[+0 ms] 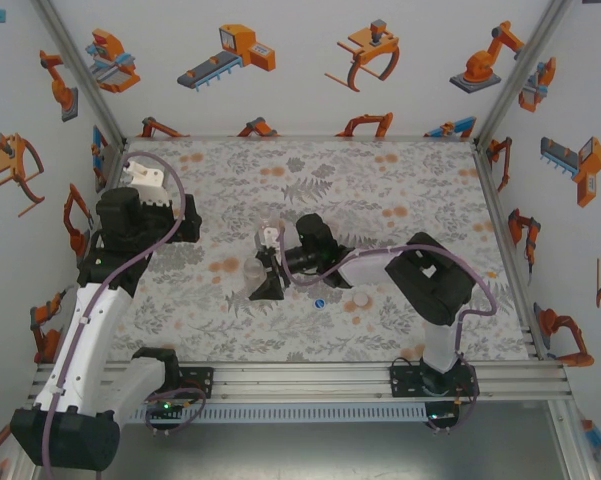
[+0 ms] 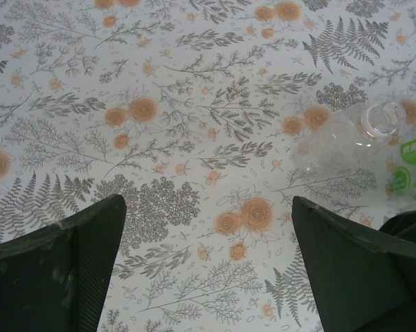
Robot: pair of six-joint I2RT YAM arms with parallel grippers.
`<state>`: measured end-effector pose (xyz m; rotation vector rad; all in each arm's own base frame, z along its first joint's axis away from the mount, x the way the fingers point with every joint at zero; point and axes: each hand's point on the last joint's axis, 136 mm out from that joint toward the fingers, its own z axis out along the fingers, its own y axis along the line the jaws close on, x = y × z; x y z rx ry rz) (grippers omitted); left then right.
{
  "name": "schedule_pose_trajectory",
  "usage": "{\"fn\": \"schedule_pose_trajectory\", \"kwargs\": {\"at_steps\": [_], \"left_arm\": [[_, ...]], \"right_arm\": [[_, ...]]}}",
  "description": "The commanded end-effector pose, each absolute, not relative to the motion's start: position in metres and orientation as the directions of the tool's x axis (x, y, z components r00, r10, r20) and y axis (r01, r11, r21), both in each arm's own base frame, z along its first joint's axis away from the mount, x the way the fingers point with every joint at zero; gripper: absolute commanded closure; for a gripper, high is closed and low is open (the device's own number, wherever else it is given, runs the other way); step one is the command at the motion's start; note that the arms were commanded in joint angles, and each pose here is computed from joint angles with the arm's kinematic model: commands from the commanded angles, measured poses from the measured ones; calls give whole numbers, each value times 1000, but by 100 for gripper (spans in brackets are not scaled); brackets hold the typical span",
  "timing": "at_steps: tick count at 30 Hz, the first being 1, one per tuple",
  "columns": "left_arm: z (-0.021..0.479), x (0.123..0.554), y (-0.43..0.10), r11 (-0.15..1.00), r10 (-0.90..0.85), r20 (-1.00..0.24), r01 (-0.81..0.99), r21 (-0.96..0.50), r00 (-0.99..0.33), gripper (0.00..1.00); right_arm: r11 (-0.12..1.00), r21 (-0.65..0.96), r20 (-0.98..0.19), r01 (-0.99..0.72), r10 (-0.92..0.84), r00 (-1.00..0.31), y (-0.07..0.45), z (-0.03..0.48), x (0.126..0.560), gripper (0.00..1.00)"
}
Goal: Screw on the bottle caps
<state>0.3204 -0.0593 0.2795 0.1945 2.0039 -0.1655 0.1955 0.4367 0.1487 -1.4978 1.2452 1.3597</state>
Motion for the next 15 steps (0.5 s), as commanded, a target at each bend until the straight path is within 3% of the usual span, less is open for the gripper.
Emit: {"fn": "schedule_pose_trajectory", "kwargs": {"at_steps": [1,7,15], "left_arm": [[280,320,-59,977,49,-904,207,-44,-426,3],[283,318,-61,975,43,-908,215,-53,-417,3],[303,310,-78,947,23,-946,311,-83,-322,3]], "right_arm": [[-239,33,-993,-970,-115,-5,438,164,194,37],[-181,17,-996,-983,-86,-2,430,188,200,41],[-23,102,-994,-994,-27,-102,395,232,231,48]]}}
